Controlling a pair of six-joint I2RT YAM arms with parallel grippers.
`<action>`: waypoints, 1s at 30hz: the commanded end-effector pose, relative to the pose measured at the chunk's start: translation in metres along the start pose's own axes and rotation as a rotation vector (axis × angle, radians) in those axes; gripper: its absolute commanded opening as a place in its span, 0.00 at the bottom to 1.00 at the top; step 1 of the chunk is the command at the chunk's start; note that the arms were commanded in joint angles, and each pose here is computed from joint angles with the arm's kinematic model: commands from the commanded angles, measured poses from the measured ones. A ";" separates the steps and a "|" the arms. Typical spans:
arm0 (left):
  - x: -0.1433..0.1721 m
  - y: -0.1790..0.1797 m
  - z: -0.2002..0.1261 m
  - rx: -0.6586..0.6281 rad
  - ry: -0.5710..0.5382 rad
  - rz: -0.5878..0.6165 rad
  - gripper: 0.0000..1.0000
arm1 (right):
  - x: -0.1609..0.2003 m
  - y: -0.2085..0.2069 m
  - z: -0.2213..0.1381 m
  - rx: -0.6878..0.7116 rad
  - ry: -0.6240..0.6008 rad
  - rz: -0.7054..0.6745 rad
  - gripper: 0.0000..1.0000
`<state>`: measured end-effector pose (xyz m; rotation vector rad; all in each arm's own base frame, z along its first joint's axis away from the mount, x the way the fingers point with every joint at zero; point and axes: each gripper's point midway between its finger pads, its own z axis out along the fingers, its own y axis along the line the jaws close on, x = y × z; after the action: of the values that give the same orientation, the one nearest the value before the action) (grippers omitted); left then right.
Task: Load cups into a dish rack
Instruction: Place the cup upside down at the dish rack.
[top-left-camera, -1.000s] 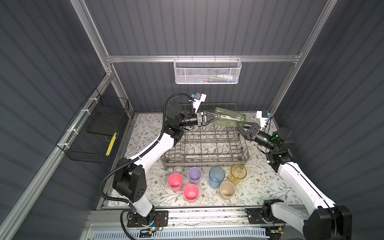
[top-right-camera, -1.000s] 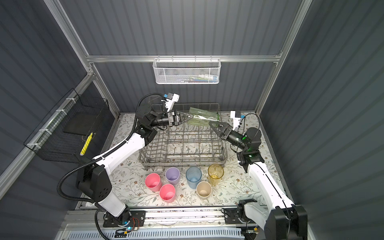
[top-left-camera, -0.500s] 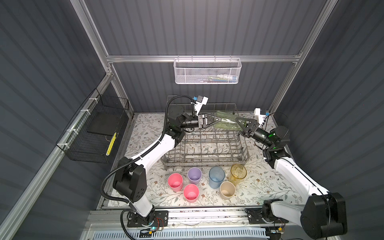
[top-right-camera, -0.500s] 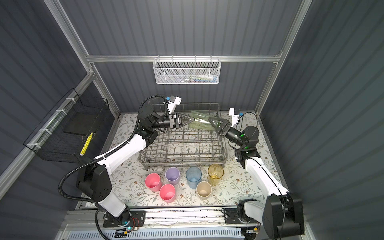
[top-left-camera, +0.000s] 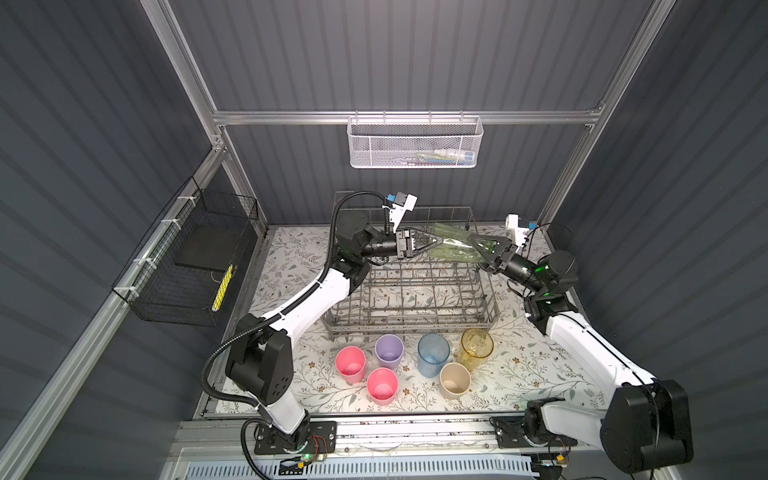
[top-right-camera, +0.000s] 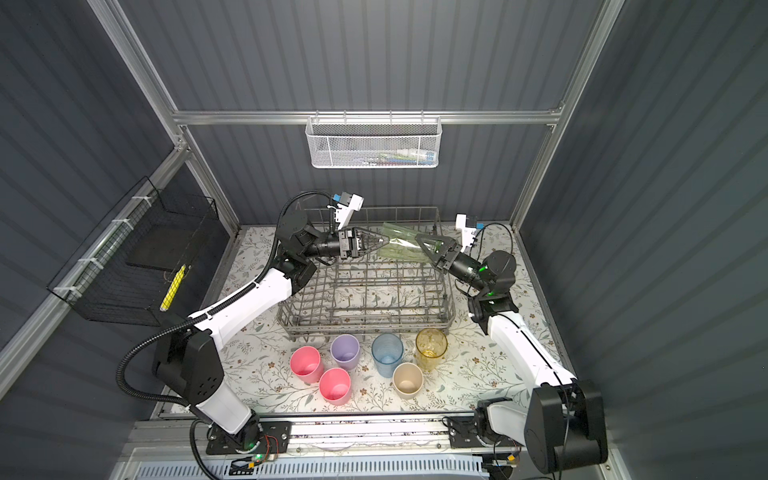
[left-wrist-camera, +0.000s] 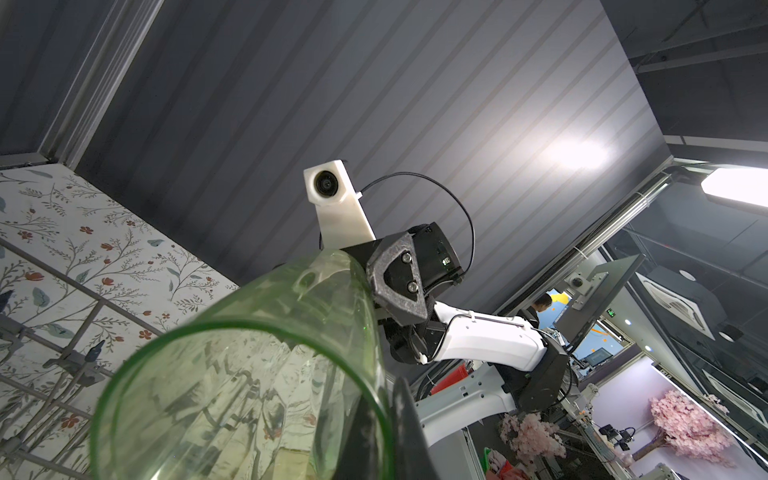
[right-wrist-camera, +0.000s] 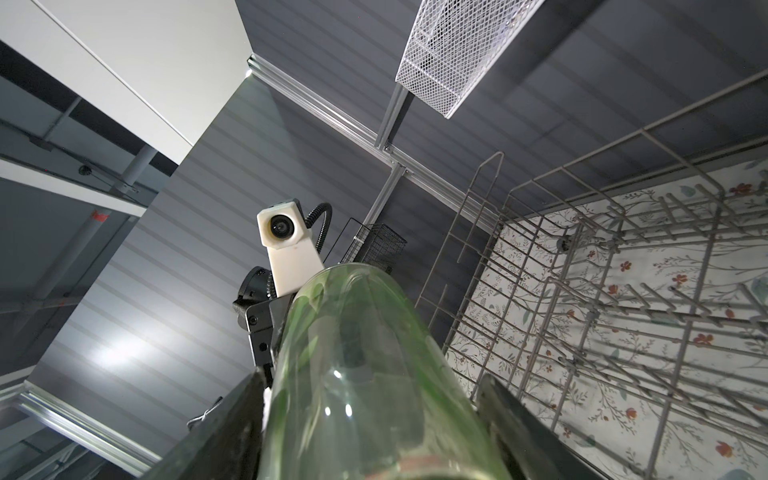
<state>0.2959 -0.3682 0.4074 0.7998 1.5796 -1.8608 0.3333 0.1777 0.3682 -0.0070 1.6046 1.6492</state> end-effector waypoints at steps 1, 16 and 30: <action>0.001 0.000 0.003 0.014 0.009 0.039 0.00 | -0.001 0.021 0.003 -0.059 0.013 -0.047 0.77; 0.005 0.008 0.003 -0.018 0.017 0.038 0.14 | -0.004 0.023 0.000 -0.060 -0.014 -0.036 0.50; 0.009 0.014 0.000 -0.066 0.026 0.054 0.11 | -0.008 0.019 -0.004 -0.022 -0.018 -0.035 0.39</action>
<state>0.3010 -0.3702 0.3910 0.8242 1.6110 -1.7880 0.3375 0.1731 0.3642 0.0482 1.6239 1.6481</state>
